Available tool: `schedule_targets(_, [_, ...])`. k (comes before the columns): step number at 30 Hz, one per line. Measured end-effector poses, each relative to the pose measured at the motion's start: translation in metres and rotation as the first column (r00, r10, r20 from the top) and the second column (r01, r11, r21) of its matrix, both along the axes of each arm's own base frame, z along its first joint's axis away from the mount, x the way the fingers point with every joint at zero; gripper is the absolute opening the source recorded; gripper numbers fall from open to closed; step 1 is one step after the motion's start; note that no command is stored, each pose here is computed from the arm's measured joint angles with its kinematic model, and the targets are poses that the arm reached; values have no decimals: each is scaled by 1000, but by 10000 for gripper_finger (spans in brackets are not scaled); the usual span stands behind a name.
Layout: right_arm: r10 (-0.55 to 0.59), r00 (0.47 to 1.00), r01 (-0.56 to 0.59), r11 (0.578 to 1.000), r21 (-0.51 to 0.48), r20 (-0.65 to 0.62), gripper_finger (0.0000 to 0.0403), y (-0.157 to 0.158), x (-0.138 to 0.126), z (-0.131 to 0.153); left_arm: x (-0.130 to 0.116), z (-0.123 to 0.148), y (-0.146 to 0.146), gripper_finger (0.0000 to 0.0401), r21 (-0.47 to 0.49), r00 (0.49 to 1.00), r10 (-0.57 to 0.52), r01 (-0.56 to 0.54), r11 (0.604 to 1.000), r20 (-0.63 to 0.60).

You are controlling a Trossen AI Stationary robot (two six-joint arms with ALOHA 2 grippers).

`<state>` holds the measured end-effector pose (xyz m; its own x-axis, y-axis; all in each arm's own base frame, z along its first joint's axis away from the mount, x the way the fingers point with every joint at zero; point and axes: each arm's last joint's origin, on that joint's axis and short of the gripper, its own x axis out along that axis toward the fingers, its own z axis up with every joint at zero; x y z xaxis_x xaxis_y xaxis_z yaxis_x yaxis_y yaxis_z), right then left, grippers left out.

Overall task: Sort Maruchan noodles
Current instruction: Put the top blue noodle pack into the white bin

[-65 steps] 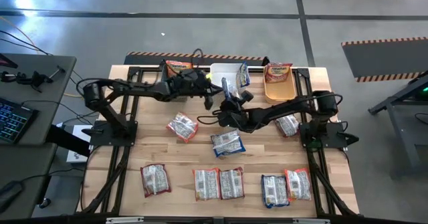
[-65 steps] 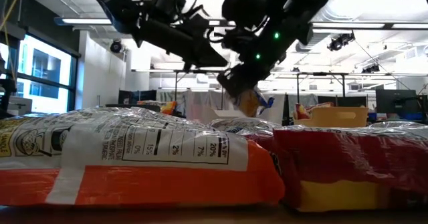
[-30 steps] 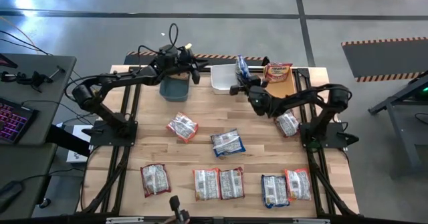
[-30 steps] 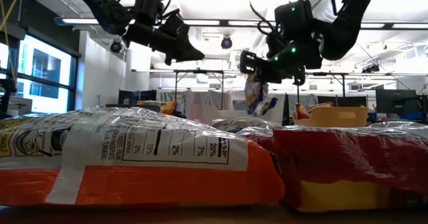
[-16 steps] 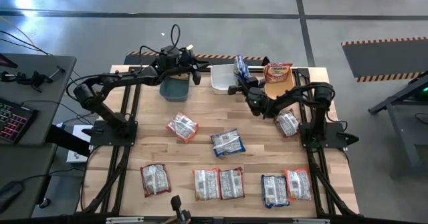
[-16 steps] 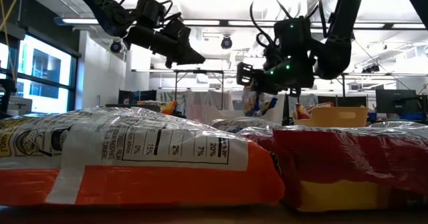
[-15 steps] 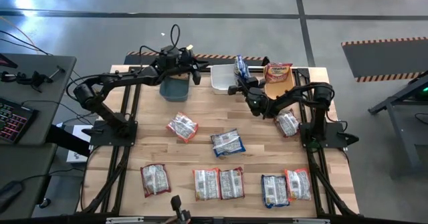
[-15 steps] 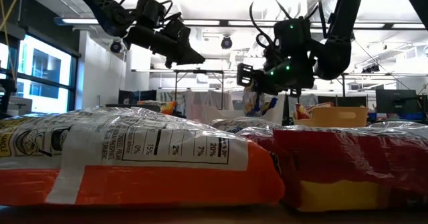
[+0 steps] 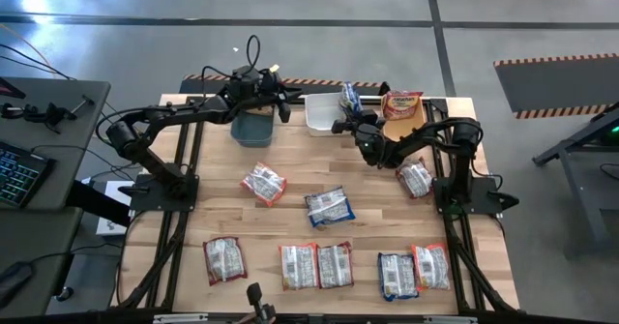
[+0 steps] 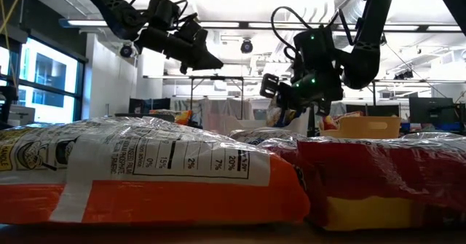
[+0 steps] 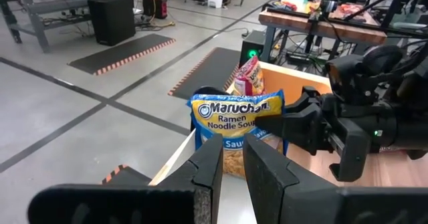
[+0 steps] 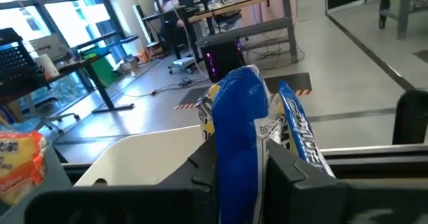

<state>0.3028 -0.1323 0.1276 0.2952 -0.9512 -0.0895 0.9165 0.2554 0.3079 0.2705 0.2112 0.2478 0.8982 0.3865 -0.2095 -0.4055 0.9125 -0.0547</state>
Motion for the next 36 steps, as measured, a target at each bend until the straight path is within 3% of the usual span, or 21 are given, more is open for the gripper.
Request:
schedule_targets(8, [19, 1000, -19, 1000, 9, 7, 131, 2, 1, -1, 0, -1, 0, 48, -7, 1000, 0, 0, 1000, -9])
schedule_targets(14, [-33, 999, 32, 999, -20, -32, 185, 7, 1, 2, 0, -2, 0, 48, -14, 1000, 0, 0, 1000, -17])
schedule_targets(21, [18, 991, -33, 993, -116, -129, 195, 22, 4, 30, -1, -3, -1, 48, -24, 1000, -1, 1, 1000, -30])
schedule_targets(25, [67, 977, -95, 987, -133, -202, 195, 31, -3, 61, -1, -4, -1, 48, -27, 999, -2, 1, 1000, -36])
schedule_targets(28, [169, 956, -186, 981, -51, -241, 195, 24, -12, 95, -1, -6, -1, 48, -19, 998, -7, 6, 1000, -58])
schedule_targets(30, [287, 930, -269, 957, 108, -230, 195, 7, -22, 120, -3, -8, -1, 48, -18, 998, -7, 6, 1000, -56])
schedule_targets(33, [428, 876, -342, 875, 342, -220, 195, -26, -35, 152, -7, -16, -5, 46, -9, 1000, 1, -1, 1000, -1])
schedule_targets(36, [532, 818, -400, 799, 449, -219, 195, -59, -41, 182, -12, -25, -9, 38, -1, 997, 9, -9, 1000, 79])
